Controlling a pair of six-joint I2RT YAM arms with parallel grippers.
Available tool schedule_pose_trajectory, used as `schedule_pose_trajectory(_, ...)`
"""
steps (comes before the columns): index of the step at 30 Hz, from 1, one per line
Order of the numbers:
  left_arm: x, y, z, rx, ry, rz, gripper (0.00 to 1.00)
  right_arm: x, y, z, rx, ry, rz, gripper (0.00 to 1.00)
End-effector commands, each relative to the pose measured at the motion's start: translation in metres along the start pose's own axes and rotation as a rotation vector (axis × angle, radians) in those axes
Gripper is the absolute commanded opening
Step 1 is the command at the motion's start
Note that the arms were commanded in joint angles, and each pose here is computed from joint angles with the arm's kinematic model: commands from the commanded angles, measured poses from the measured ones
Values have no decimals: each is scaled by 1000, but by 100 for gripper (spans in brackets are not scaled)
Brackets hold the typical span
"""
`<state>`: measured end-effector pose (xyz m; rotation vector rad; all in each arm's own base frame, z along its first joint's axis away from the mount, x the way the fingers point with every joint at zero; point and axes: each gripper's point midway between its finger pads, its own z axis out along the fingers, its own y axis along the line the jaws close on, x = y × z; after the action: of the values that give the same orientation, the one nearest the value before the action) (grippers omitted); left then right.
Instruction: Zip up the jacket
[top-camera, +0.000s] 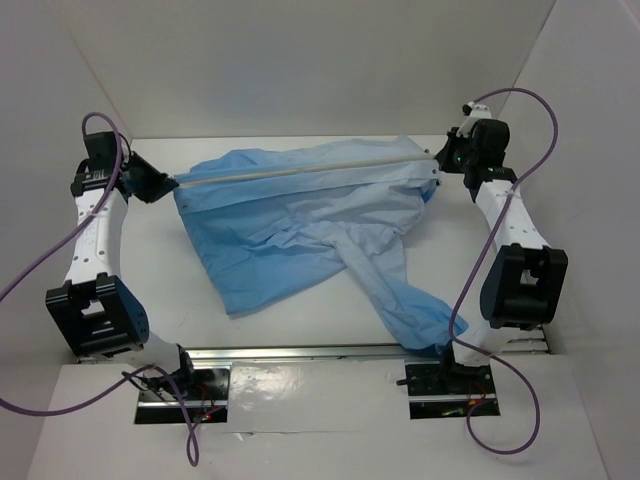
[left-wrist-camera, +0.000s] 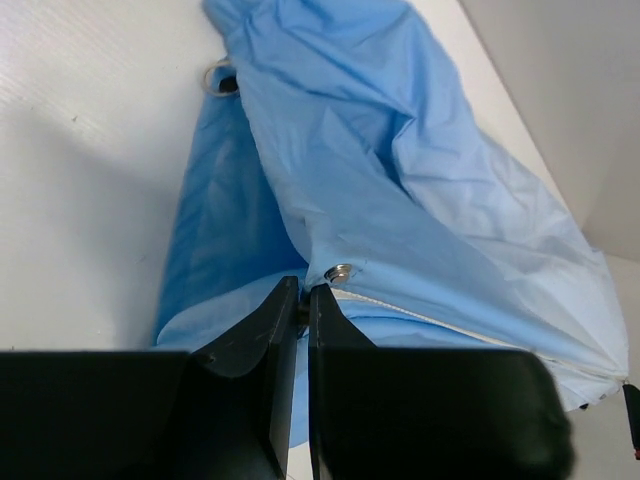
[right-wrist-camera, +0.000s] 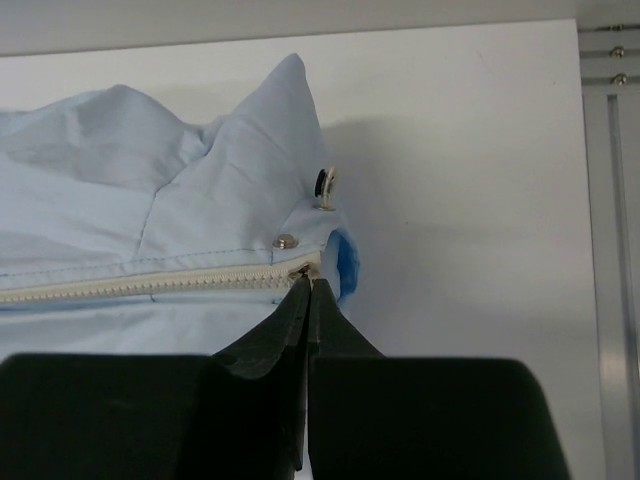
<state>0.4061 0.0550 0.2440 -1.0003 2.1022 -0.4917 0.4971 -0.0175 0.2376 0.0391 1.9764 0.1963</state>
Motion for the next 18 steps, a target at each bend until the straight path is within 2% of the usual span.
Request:
schedule_pose_trajectory(1, -40, 51, 7, -171, -151, 20, 0, -37, -72, -21, 304, -146, -26, 0)
schedule_pose_trajectory(6, -41, 62, 11, -219, -163, 25, 0, -32, -84, -22, 374, -132, -10, 0)
schedule_pose_trajectory(11, -40, 57, 12, -180, -132, 42, 0, -40, -74, -23, 325, -153, 7, 1)
schedule_pose_trajectory(12, -36, 57, 15, -169, -111, 52, 0, -43, -70, -24, 312, -153, 20, 13)
schedule_pose_trajectory(13, -41, 47, 12, -133, -114, 71, 10, -54, -69, -24, 310, -167, 29, 56)
schedule_pose_trajectory(14, -36, 41, 12, -95, -86, 95, 27, -55, -68, -27, 311, -149, 41, 77)
schedule_pose_trajectory(16, -35, 27, 5, -61, -96, 127, 62, -59, -58, -25, 310, -123, 35, 98)
schedule_pose_trajectory(17, -34, 22, 0, -56, -108, 138, 84, -70, -54, -32, 328, -123, 23, 100)
schedule_pose_trajectory(18, -33, 17, -4, -50, -117, 163, 94, -73, -51, -35, 360, -122, 18, 100)
